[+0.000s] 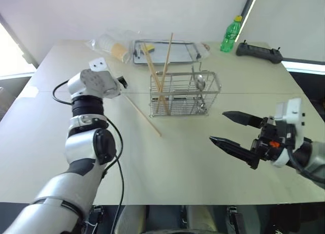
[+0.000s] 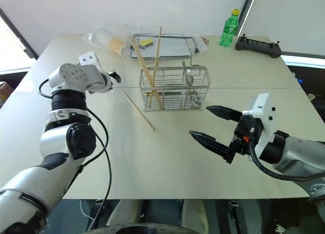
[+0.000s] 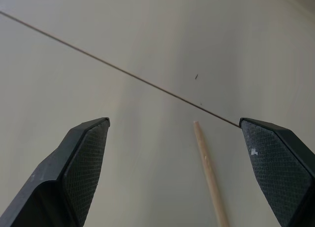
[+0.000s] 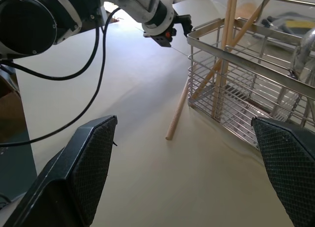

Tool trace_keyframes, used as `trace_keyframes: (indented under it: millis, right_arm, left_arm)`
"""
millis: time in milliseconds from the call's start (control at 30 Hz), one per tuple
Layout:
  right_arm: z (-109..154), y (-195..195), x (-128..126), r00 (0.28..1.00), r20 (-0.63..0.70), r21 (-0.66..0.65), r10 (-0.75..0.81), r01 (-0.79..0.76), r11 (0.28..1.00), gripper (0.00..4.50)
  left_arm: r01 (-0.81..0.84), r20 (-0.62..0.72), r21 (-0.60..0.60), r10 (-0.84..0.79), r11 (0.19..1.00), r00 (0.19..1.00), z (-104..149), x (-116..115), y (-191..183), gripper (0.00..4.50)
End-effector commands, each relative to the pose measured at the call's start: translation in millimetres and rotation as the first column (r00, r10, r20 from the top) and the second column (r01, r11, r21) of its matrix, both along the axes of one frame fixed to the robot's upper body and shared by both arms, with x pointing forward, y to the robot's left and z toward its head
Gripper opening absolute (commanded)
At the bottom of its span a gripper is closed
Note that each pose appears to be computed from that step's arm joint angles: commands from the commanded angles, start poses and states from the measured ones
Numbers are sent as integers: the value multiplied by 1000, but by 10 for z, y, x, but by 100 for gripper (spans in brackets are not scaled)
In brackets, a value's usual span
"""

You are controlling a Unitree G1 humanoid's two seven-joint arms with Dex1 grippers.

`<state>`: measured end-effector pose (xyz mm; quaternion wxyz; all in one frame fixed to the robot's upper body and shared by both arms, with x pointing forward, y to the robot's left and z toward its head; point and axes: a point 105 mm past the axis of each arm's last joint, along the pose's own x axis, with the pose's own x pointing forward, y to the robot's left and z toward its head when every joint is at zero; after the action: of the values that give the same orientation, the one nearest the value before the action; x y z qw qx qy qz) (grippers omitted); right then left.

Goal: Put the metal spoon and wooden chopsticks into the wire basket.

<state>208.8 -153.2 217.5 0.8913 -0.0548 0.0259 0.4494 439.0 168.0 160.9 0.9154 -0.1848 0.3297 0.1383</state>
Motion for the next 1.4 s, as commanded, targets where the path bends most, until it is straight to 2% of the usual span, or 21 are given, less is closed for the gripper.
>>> trace_keyframes:
  millis: [33,267,600,867,1133,1233,1400]
  right_arm:
    - [62,33,-35,999,44,10,6,-6,1000,450]
    - [63,50,-40,999,54,15,1,-2,1000,450]
    - [36,48,-71,998,56,23,-17,15,1000,450]
    - [18,89,-65,997,68,42,-24,21,999,450]
    - [25,94,-74,996,82,46,-39,35,998,450]
    - [31,103,-81,995,87,49,-42,38,998,450]
    - [45,114,-80,994,94,54,-48,43,998,450]
  left_arm:
    - [-19,42,5,18,1000,999,219,22,-160,445]
    - [-9,-20,-25,9,1000,1000,91,-34,-447,445]
    - [-89,-59,-15,88,996,994,-11,-22,-316,445]
    - [-105,-105,9,106,994,989,-244,29,-344,445]
    - [-127,-93,-22,124,992,988,-277,88,-400,445]
    - [-125,-89,-28,122,992,989,-278,97,-419,364]
    - [-119,-87,-35,115,992,990,-277,103,-448,127]
